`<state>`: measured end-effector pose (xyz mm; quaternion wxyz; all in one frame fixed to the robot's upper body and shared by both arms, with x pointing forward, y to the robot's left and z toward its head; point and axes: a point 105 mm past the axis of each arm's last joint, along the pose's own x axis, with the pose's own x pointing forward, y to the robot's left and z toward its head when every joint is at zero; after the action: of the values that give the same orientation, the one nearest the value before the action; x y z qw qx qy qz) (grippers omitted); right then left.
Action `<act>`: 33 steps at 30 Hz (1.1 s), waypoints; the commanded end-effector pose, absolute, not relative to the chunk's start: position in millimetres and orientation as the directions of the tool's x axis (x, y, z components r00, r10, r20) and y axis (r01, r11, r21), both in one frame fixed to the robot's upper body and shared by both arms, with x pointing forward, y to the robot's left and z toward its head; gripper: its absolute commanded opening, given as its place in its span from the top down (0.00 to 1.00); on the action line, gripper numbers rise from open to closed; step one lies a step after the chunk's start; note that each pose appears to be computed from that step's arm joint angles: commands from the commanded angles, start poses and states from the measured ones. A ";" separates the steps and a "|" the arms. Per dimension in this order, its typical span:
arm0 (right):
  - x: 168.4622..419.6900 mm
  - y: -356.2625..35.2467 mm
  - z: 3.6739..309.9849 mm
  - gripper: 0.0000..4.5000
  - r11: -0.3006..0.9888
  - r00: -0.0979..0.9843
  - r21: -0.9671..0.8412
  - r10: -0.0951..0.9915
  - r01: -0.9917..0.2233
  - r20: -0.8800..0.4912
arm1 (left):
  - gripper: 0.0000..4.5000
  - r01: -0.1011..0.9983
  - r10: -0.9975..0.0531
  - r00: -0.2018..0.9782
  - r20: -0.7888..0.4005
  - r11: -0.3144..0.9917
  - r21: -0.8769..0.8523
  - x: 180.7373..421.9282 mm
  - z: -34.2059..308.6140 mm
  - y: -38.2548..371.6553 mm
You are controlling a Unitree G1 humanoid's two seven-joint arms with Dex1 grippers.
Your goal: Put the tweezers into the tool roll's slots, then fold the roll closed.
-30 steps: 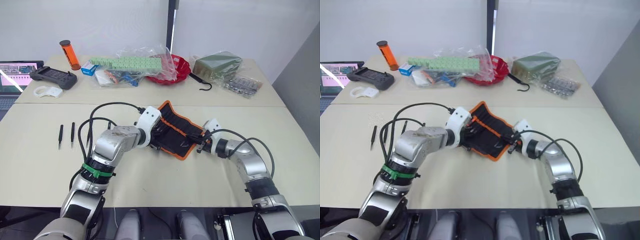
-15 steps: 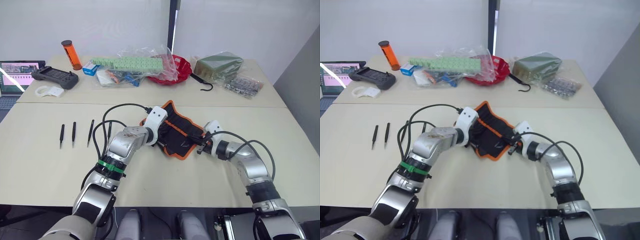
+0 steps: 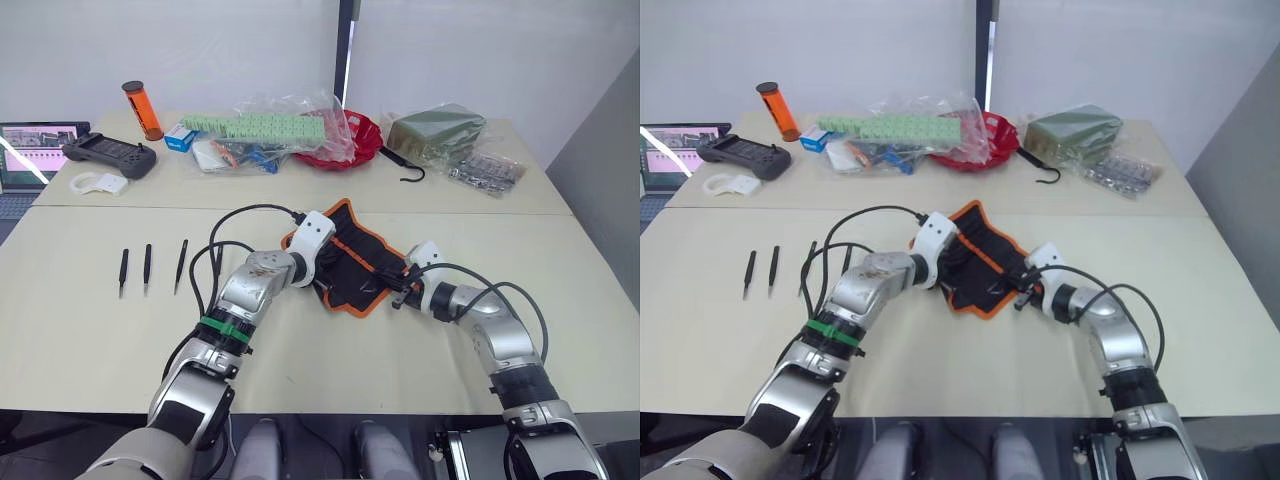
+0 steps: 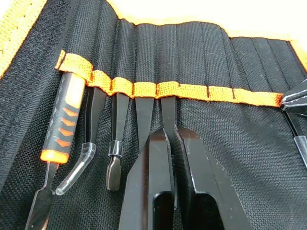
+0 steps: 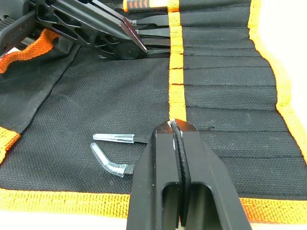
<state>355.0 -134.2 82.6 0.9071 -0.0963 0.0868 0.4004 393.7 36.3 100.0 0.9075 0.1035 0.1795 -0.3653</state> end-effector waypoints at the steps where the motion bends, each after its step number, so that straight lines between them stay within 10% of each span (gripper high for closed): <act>1: 348.8 -136.2 58.9 1.00 0.668 0.648 -0.058 0.694 -0.742 -0.314 | 1.00 0.681 -0.597 0.693 -0.404 0.725 0.097 403.0 103.0 40.5; 3: 348.7 -135.8 58.6 1.00 0.667 0.647 -0.058 0.694 -0.743 -0.315 | 1.00 0.680 -0.598 0.694 -0.401 0.727 0.093 404.9 105.8 42.2; 13: 350.3 -140.6 56.2 1.00 0.674 0.650 -0.053 0.686 -0.737 -0.328 | 0.27 0.712 -0.630 0.668 -0.396 0.696 0.092 373.2 139.2 78.5; 23: 355.6 -136.2 58.7 1.00 0.655 0.631 -0.043 0.706 -0.754 -0.321 | 0.27 0.471 -0.445 0.873 -0.198 0.875 0.113 356.4 184.1 178.1; 33: 362.0 -132.9 61.2 1.00 0.655 0.632 -0.027 0.717 -0.755 -0.295 | 0.27 0.256 -0.265 0.955 -0.134 0.963 -0.084 271.5 153.4 272.1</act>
<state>364.0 -124.5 81.6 0.8963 -0.0806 0.0930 0.4260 279.6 268.8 142.9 0.9856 -0.0393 0.1016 -0.1292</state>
